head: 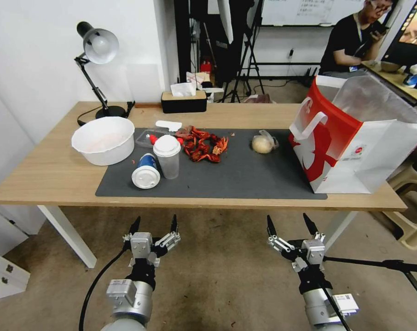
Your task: Pick up the trash from the table and place it into the takeout bag.
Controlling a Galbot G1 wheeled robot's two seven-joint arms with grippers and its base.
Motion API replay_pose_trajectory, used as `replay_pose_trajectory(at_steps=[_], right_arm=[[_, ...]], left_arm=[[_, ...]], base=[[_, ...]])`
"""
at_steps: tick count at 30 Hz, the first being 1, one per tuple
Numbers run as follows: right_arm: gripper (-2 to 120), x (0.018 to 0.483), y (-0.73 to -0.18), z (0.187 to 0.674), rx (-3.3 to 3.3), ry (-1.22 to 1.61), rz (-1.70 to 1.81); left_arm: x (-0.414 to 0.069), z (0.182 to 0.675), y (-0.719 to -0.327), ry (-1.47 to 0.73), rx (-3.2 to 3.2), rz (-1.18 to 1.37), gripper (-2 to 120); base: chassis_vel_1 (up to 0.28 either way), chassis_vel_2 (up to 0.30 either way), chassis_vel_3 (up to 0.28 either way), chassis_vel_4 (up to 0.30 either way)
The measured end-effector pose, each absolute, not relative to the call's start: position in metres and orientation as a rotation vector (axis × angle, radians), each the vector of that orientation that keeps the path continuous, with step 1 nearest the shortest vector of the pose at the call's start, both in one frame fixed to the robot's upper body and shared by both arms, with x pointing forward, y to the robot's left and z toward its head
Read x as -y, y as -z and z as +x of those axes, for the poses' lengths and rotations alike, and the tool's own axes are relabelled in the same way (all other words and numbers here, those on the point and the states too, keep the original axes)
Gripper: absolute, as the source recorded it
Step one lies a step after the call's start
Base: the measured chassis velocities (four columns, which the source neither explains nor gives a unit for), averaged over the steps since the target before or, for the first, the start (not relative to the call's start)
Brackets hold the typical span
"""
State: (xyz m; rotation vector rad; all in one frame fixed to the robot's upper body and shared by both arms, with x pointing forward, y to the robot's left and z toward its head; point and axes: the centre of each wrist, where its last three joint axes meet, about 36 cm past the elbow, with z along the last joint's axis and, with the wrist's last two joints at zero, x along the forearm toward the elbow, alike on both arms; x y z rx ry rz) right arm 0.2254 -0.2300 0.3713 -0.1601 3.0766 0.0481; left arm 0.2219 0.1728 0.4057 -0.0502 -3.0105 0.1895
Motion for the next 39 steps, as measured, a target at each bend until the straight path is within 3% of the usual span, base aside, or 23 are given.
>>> replay_pose_trajectory(at_steps=[9,23,39], right_arm=[[100,0.231,-0.376,0.234,-3.064,-0.015,-0.178],[100,0.220,-0.417,0.303,-3.000,0.035,-0.273],[100,0.204,-0.439,0.346,-3.064,-0.018,-0.292]], left_arm=[[-0.174,0.223,-0.408,-0.193,3.021,-0.043,100],[-0.172,0.223,-0.406,-0.191,3.017,-0.042,100],[-0.176,0.224,-0.407,-0.183,3.019,-0.015,100]], base=[[0.000,0.000,0.000,0.000],[0.000,0.000,0.000,0.000],[0.000,0.000,0.000,0.000]])
